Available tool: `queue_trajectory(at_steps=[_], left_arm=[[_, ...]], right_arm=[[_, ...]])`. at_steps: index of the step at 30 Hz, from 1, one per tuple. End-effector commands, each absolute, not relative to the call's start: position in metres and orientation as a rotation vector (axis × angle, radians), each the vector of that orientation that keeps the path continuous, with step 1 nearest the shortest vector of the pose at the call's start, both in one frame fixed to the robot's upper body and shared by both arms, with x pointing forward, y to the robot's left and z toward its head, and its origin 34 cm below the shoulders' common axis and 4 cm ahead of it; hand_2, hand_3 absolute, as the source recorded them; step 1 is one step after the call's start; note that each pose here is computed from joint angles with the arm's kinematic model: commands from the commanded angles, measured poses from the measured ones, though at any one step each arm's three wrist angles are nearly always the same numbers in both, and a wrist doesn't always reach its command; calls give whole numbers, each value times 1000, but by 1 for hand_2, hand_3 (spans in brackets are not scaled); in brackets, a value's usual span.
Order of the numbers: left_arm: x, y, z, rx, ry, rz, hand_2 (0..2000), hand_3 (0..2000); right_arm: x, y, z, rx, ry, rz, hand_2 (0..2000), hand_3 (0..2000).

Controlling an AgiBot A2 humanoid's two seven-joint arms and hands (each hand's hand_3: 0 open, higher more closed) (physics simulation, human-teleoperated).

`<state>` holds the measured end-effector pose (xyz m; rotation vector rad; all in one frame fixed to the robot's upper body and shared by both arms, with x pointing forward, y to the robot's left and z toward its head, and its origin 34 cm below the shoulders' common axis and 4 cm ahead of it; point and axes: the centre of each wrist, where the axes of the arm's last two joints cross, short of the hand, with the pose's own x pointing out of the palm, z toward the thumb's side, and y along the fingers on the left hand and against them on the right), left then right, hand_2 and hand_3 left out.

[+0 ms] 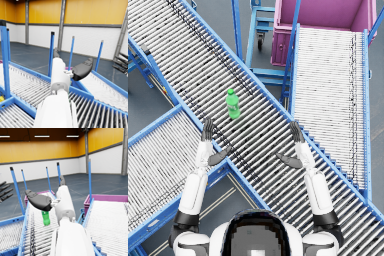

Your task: Pick up the oil and place it on the left assembly line, put the cola on the right, and keep Sprite still

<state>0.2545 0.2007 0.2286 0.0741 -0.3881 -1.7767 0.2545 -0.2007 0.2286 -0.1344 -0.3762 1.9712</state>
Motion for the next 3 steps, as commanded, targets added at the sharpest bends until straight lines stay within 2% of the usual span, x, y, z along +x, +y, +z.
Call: queue_trajectory(at_steps=[1, 3], left_arm=[[255, 201, 229, 74, -388, -1777, 0, 0], [255, 201, 229, 74, -388, -1777, 0, 0]], right_arm=[[255, -201, 229, -134, -376, 1971, 0, 0], [255, -201, 229, -134, -376, 1971, 0, 0]])
